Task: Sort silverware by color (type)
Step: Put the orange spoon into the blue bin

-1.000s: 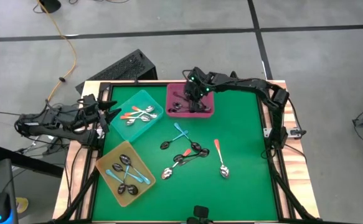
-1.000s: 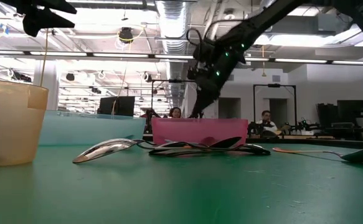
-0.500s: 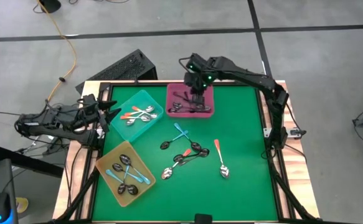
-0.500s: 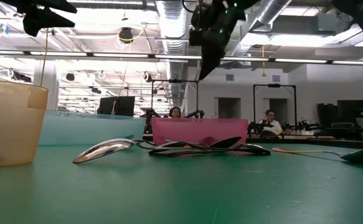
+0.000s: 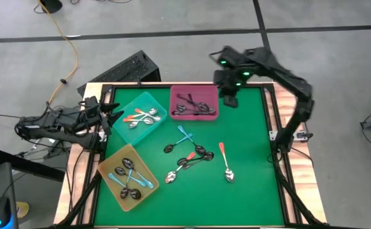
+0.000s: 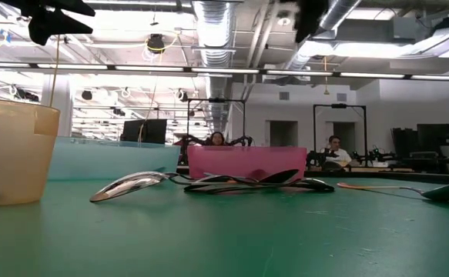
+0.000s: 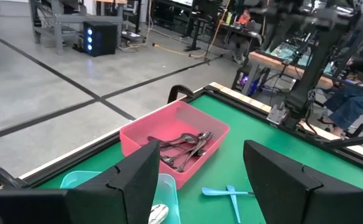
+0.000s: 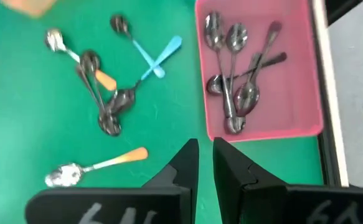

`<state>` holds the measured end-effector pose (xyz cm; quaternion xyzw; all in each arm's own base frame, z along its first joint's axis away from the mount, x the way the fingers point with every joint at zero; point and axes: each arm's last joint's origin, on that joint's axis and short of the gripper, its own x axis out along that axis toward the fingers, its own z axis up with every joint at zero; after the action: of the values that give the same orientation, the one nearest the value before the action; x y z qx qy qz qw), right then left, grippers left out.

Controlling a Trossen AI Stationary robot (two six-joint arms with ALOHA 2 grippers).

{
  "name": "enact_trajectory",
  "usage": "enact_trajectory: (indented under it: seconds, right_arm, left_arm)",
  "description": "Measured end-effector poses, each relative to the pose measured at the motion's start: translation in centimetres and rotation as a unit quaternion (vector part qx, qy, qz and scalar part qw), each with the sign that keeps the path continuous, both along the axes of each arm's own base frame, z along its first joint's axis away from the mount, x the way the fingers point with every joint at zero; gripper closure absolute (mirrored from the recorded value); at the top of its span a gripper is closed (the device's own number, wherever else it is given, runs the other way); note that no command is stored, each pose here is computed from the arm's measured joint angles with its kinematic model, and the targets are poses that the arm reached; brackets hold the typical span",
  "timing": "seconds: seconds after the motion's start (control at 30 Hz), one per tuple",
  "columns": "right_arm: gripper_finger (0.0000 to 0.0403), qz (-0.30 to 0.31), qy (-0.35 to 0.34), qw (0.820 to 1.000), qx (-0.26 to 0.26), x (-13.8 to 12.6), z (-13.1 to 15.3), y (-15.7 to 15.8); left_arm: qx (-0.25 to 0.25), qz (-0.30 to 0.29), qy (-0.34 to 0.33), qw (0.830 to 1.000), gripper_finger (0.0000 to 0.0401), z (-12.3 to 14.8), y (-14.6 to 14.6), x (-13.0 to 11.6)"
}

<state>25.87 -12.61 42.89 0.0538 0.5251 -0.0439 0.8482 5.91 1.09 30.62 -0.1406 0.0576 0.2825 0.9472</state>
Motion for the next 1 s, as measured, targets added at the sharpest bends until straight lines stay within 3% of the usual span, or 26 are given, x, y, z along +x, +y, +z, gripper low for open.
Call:
enact_trajectory:
  seconds: [0.27, 0.57, 0.83, 1.0]
  right_arm:
    - [0.0346, -0.024, -0.142, 0.989, 0.021, -4.4, 0.7, 4.1]
    - [0.0346, 0.019, -0.226, 0.973, 0.030, -6.6, -5.5, 8.1]
    - [0.0346, -0.024, -0.378, 0.925, 0.044, -6.7, -10.5, 8.5]
    - [0.0346, -0.030, -0.416, 0.906, 0.075, -5.5, -13.7, 8.9]
  left_arm:
    - [0.001, 0.000, 0.001, 1.000, 0.0182, 0.0, 0.0, 0.0]
    - [0.001, 0.000, 0.001, 1.000, 0.0182, 0.0, 0.0, 0.0]
    - [-0.005, 0.001, -0.003, 1.000, 0.0182, 0.0, 0.0, 0.0]
    - [-0.005, 0.002, -0.003, 1.000, 0.0182, 0.0, 0.0, 0.0]
